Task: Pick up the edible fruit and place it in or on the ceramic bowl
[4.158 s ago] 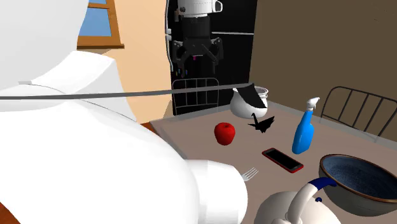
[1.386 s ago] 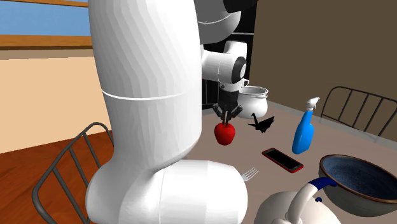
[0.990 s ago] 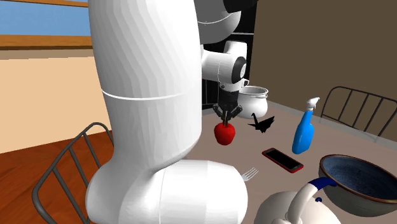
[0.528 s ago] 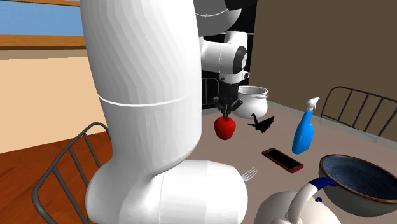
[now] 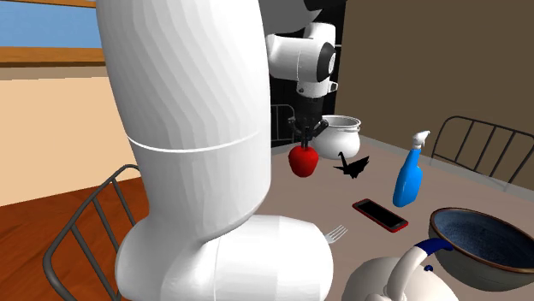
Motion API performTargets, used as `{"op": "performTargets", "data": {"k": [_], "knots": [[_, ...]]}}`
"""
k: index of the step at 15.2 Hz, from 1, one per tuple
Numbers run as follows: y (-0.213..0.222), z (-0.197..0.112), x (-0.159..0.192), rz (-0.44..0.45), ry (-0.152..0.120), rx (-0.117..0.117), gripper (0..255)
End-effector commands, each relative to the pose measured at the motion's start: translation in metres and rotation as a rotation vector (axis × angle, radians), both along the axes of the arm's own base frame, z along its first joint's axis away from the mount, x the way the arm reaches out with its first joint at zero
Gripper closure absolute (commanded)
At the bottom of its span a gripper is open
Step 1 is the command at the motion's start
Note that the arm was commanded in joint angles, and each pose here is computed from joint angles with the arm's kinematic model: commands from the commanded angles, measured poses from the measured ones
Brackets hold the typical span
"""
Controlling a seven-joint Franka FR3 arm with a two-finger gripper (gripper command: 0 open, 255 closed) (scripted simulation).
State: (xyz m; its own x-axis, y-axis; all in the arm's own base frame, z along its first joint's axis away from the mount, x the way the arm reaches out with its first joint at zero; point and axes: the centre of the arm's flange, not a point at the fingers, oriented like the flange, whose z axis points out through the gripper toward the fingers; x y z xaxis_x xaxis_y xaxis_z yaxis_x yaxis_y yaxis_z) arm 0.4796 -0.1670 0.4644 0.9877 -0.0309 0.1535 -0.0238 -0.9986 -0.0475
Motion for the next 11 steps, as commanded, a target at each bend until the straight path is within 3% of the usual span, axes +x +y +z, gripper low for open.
{"op": "performTargets", "data": {"k": [1,11], "knots": [[0.001,0.011,-0.001,0.000,0.000,0.000,255],[0.001,0.064,-0.001,0.000,0.000,0.000,255]]}}
